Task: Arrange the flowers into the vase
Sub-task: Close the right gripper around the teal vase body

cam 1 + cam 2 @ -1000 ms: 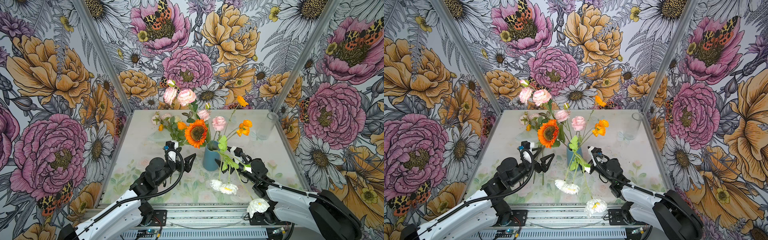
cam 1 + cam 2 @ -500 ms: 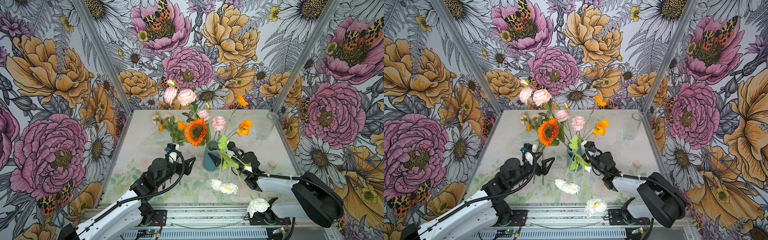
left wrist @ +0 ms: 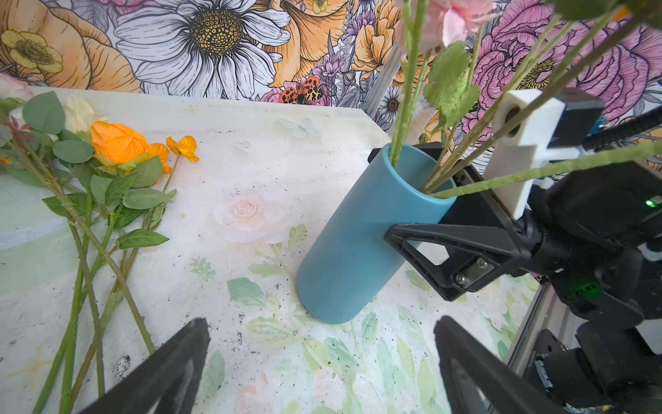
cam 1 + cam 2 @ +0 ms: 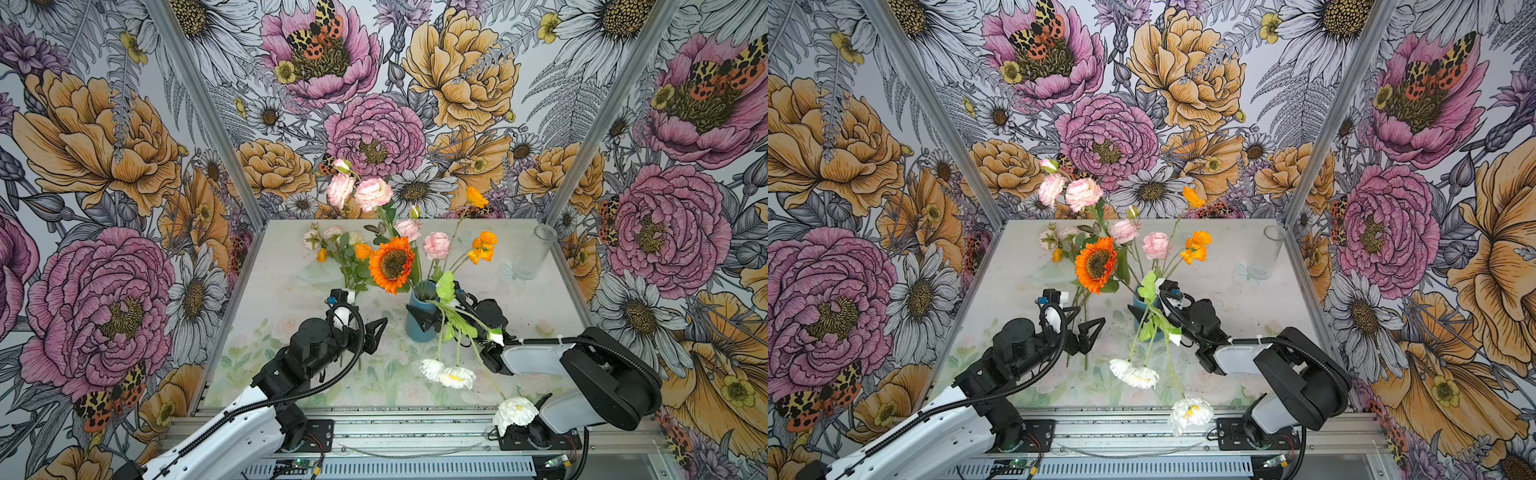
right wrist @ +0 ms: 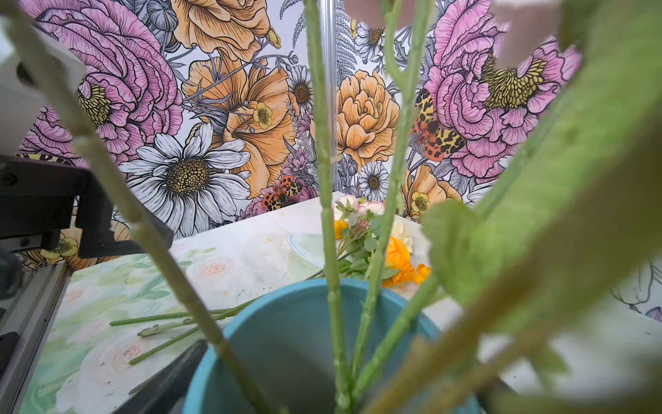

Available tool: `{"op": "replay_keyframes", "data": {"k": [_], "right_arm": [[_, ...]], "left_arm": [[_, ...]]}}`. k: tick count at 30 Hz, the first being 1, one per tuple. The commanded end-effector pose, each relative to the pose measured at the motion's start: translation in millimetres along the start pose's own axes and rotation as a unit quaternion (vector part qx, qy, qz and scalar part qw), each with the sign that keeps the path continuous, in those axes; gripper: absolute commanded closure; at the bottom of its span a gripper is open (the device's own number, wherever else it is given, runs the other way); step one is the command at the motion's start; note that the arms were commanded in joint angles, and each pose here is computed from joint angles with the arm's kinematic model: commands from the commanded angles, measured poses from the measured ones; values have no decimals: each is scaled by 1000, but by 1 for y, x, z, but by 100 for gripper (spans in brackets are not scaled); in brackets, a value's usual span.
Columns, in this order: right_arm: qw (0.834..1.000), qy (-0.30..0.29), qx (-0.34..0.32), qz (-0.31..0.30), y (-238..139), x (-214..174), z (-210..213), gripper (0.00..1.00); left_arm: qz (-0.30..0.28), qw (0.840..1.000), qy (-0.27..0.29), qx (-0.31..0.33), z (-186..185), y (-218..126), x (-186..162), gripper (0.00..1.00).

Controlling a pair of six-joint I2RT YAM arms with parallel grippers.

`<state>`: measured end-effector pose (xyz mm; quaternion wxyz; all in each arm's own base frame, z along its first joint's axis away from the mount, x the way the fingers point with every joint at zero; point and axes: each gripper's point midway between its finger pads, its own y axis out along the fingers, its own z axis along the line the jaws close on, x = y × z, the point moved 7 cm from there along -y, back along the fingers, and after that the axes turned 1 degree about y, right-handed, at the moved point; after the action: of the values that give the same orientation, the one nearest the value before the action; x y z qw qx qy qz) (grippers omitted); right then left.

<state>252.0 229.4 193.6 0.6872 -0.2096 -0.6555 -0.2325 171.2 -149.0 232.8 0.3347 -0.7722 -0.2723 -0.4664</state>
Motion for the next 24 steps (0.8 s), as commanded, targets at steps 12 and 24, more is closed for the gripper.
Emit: {"op": "replay_keyframes", "data": {"k": [12,24], "right_arm": [[1000,-5,19,12,11,3,4,28],[999,-19,1,-37,3,18,3,47]], "left_arm": [[-7,1000,22,15,1,-6,12,1],[-5,998,58,32,-3,-9,34,1]]}}
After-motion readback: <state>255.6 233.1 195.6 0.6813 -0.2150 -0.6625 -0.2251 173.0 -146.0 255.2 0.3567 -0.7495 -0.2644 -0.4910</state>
